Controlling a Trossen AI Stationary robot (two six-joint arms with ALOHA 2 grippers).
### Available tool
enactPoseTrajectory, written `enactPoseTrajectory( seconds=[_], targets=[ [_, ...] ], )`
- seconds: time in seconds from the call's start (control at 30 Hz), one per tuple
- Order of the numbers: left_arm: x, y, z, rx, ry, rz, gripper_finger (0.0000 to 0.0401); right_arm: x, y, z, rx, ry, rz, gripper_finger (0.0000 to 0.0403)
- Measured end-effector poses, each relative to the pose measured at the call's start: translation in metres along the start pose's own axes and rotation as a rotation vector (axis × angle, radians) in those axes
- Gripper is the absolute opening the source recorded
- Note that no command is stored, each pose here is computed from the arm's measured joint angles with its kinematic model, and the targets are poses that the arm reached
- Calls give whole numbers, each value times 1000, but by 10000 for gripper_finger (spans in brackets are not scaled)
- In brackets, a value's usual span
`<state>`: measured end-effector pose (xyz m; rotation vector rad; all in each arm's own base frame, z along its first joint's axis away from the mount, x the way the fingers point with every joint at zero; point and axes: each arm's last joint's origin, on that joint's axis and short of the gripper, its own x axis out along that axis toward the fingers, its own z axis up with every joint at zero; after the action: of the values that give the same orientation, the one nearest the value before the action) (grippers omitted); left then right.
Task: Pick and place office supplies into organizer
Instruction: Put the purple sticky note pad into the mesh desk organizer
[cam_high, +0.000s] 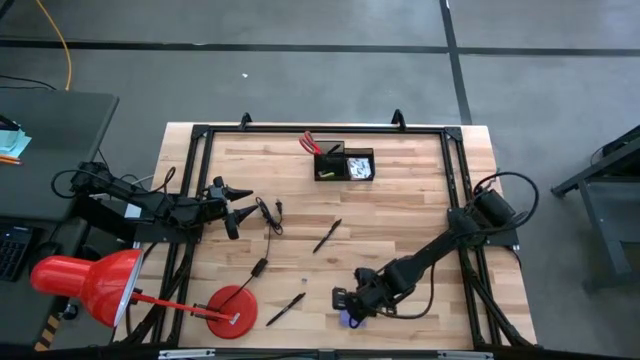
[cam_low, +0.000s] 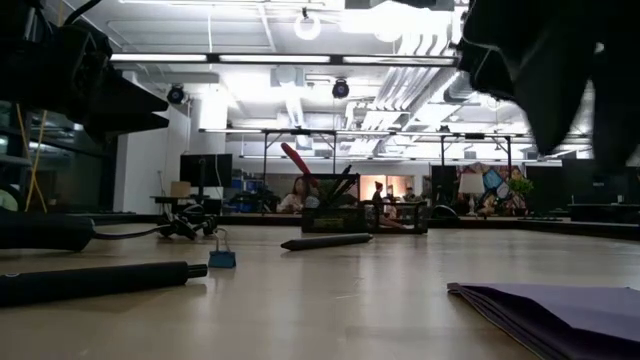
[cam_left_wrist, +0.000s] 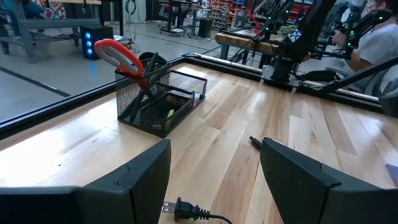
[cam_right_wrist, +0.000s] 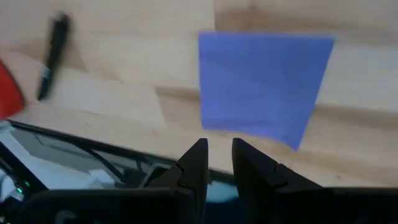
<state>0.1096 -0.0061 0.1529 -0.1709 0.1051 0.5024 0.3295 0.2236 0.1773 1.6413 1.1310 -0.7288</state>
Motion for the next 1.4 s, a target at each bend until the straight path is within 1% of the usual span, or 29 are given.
enactPoseTrajectory(
  seconds=[0.1, 0.23, 0.27, 0.4, 0.47, 0.5, 0.63, 0.77, 0.9, 1.03, 1.13, 1.27, 1.4],
  targets=[
    [0, 0, 0, 0, 0, 0, 232, 3, 2, 2, 38, 62, -38, 67],
    [0, 0, 0, 0, 0, 0, 232, 4, 0, 1, 157, 53, -41, 67],
    [0, 0, 0, 0, 0, 0, 232, 4, -1, -1, 166, 47, -35, 67],
    [0, 0, 0, 0, 0, 0, 232, 12, -6, -4, 119, -35, 11, 67],
    [0, 0, 0, 0, 0, 0, 232, 19, -10, -3, 90, -56, -10, 67],
    [0, 0, 0, 0, 0, 0, 232, 21, -10, -2, 94, -51, -21, 67],
    [0, 0, 0, 0, 0, 0, 232, 27, -7, 6, 188, 7, -81, 67],
    [0, 0, 0, 0, 0, 0, 232, 26, -4, 10, 138, -39, -82, 67],
    [0, 0, 0, 0, 0, 0, 232, 11, 8, -8, 90, -194, -107, 67],
    [0, 0, 0, 0, 0, 0, 232, 13, 22, -27, 67, -350, -228, 67],
    [0, 0, 0, 0, 0, 0, 232, 18, 32, -38, 67, -402, -289, 67],
    [0, 0, 0, 0, 0, 0, 232, 25, 40, -51, 43, -429, -323, 67],
    [0, 0, 0, 0, 0, 0, 232, 20, 44, -60, 103, -453, -324, 67]
  ],
)
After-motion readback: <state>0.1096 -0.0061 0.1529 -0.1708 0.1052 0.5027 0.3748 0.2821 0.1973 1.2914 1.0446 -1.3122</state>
